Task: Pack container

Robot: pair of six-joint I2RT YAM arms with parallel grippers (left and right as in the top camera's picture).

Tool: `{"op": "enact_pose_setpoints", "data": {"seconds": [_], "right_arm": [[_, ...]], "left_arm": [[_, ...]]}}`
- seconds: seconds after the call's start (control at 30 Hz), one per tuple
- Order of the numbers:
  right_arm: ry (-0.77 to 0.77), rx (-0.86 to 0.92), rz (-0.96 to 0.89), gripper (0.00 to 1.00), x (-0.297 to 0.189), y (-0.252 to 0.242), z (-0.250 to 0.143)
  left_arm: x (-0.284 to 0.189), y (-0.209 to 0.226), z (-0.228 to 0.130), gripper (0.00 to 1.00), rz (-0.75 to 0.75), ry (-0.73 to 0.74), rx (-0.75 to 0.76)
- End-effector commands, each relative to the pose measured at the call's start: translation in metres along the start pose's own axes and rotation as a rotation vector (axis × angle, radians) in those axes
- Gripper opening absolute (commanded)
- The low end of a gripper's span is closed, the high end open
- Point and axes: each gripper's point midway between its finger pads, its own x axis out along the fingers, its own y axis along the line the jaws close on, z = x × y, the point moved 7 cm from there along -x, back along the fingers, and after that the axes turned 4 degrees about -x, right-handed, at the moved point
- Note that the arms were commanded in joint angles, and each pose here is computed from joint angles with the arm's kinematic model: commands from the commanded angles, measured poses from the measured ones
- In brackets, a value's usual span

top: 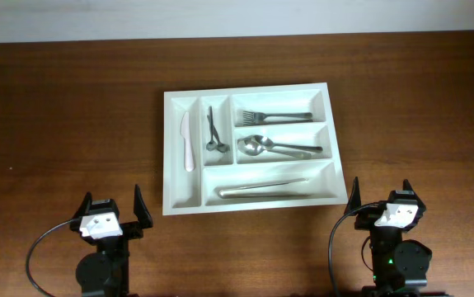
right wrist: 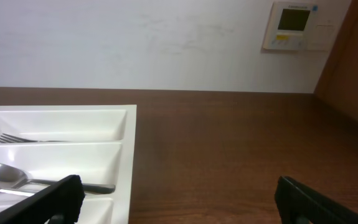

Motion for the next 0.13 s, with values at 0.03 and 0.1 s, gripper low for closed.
{"op": "enact_pose_setpoints", "data": {"seconds": [0.03, 0.1], "right_arm": [[0.007, 0.001, -0.006, 0.99, -0.0001, 0.0002, -0.0024], [0.007, 0.001, -0.006, 0.99, -0.0001, 0.0002, -0.0024]], "left_arm": [[-0.0003, 0.0001, -0.0001, 0.99, -0.004, -0.013, 0.012], [-0.0003, 0.0, -0.0001, 0.99, -0.005, -0.013, 0.012]]}}
